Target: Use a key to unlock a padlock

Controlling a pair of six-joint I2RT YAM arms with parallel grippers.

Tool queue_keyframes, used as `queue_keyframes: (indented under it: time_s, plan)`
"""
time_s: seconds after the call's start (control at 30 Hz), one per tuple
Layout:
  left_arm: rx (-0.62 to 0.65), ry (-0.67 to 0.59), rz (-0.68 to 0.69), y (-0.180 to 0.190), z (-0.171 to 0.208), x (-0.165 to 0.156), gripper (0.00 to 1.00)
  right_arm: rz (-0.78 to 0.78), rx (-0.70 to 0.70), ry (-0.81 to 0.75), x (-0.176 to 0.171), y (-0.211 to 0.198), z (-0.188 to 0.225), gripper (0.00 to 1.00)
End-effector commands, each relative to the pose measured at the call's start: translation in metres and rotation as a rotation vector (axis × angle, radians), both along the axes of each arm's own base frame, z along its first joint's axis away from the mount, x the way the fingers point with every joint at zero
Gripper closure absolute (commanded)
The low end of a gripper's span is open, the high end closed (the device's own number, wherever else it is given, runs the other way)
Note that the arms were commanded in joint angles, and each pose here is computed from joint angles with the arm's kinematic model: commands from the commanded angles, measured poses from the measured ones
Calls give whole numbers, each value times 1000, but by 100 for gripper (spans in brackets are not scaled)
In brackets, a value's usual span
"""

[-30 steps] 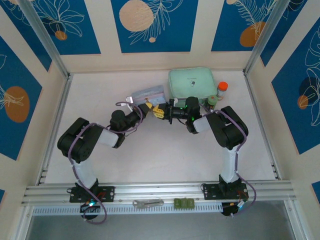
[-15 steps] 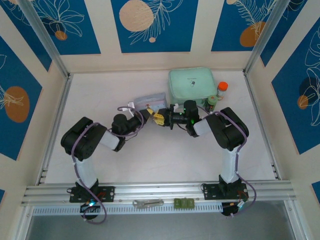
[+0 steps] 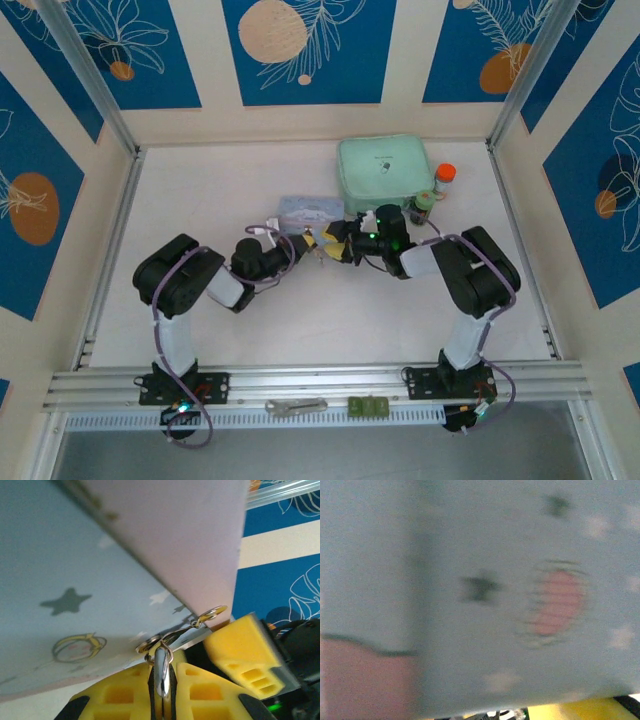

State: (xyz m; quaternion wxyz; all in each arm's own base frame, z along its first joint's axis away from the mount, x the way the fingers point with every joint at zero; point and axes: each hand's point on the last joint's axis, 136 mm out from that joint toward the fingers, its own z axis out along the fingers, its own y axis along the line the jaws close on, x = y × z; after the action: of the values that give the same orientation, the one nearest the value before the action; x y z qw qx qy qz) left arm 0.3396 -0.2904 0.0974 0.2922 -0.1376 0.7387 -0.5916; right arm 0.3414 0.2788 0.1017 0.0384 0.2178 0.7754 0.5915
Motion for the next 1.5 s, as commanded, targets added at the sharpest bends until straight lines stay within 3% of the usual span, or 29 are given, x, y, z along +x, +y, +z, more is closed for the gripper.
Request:
queue_keyframes:
  time_s: [0.0,0.2,0.53,0.77,0.83,1.0,1.1,1.23,1.47]
  plan:
    - [52,30,-78,-7,-12,-23,100,-17,-152,-92,-2,-18,-1,52]
    - [170,85,-75,3,-34,-31,100,-7,-337,-157,-16,-38,4,50]
    - [415,124,-85,27,-55,-48,100,23,-385,-201,-22,-35,7,50]
    - [429,137,-61,30,-57,-46,98,41,-419,-229,-23,-30,10,50]
    - [435,152,-52,32,-59,-47,92,40,-426,-237,-23,-30,12,51]
    - [435,156,-35,37,-55,-49,60,36,-456,-257,-24,-34,14,51]
    - [441,151,-23,40,-50,-49,49,43,-465,-268,-25,-33,16,51]
    - [445,137,16,50,-40,-44,42,49,-475,-280,-26,-32,17,51]
    - [503,120,47,63,-31,-37,38,102,-527,-324,-30,-22,16,50]
